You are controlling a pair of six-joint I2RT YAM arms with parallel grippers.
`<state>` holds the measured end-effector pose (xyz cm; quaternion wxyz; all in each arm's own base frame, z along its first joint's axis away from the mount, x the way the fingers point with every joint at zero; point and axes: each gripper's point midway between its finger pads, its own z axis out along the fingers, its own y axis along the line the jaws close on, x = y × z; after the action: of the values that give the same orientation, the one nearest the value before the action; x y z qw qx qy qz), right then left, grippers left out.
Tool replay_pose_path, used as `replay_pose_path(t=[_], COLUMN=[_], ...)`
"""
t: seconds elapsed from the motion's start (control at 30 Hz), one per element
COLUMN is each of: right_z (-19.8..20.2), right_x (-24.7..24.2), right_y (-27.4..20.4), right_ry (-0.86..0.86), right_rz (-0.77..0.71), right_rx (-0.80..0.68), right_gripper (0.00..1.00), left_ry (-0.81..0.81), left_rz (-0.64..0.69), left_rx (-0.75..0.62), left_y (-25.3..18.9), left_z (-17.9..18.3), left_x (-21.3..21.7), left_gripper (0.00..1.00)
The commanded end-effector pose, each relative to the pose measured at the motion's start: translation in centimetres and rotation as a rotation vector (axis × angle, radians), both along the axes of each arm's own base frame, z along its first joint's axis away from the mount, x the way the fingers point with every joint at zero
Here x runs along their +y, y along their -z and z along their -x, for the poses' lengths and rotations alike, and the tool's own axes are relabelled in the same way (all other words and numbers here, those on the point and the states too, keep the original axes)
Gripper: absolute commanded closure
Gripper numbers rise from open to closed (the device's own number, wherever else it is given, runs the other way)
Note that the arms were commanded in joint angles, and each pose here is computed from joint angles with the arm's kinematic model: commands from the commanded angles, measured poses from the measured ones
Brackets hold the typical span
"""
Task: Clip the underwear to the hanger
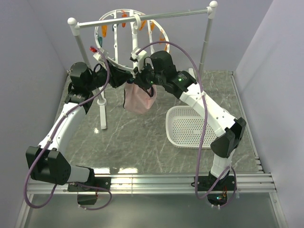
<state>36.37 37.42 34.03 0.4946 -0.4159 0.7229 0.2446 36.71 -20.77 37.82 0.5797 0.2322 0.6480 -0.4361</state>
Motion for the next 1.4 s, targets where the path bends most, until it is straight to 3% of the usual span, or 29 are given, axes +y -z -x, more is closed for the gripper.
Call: replay_pose_path(t=[0.0, 0.23, 0.33, 0.57, 0.8, 0.93, 1.27, 1.37], right_z=[0.2, 0.1, 0.1, 0.3, 0.3, 0.2, 0.3, 0.6], right_x=[-0.7, -0.8, -0.9, -0.8, -0.9, -0.9, -0.9, -1.0], right_y=[-5.1, -5.4, -5.2, -5.1, -5.0, -5.0, -4.7, -4.2], right_ry=[0.019, 0.028, 0.025, 0.015, 0.015, 0.018, 0.014, 0.002], right_rz=[-0.082, -0.092, -0.085, -0.080, -0.076, -0.075, -0.069, -0.062], right_rx=[-0.129, -0.142, -0.137, -0.135, -0.137, -0.137, -0.131, -0.128], right_gripper=[1.00, 1.00, 1.00, 1.00, 1.00, 1.00, 1.00, 0.93], left_ry=[0.062, 0.065, 0.061, 0.037, 0.011, -0.010, -0.011, -0.030], left_rz=[-0.010, -0.017, -0.010, 0.006, 0.022, 0.037, 0.022, 0.022], left_rx=[-0.017, -0.015, -0.019, -0.018, -0.040, -0.046, -0.012, 0.025], left_y=[-1.0, -0.7, -1.1, -2.0, -3.2, -3.6, -2.5, -1.3], left_z=[1.0, 1.2, 1.2, 0.7, 0.5, 0.5, 2.3, 3.1], left_x=[-0.5, -0.5, -0.4, -0.1, 0.3, 0.8, 1.9, 2.6], left_gripper=[1.00, 0.99, 0.92, 0.63, 0.50, 0.33, 0.21, 0.17])
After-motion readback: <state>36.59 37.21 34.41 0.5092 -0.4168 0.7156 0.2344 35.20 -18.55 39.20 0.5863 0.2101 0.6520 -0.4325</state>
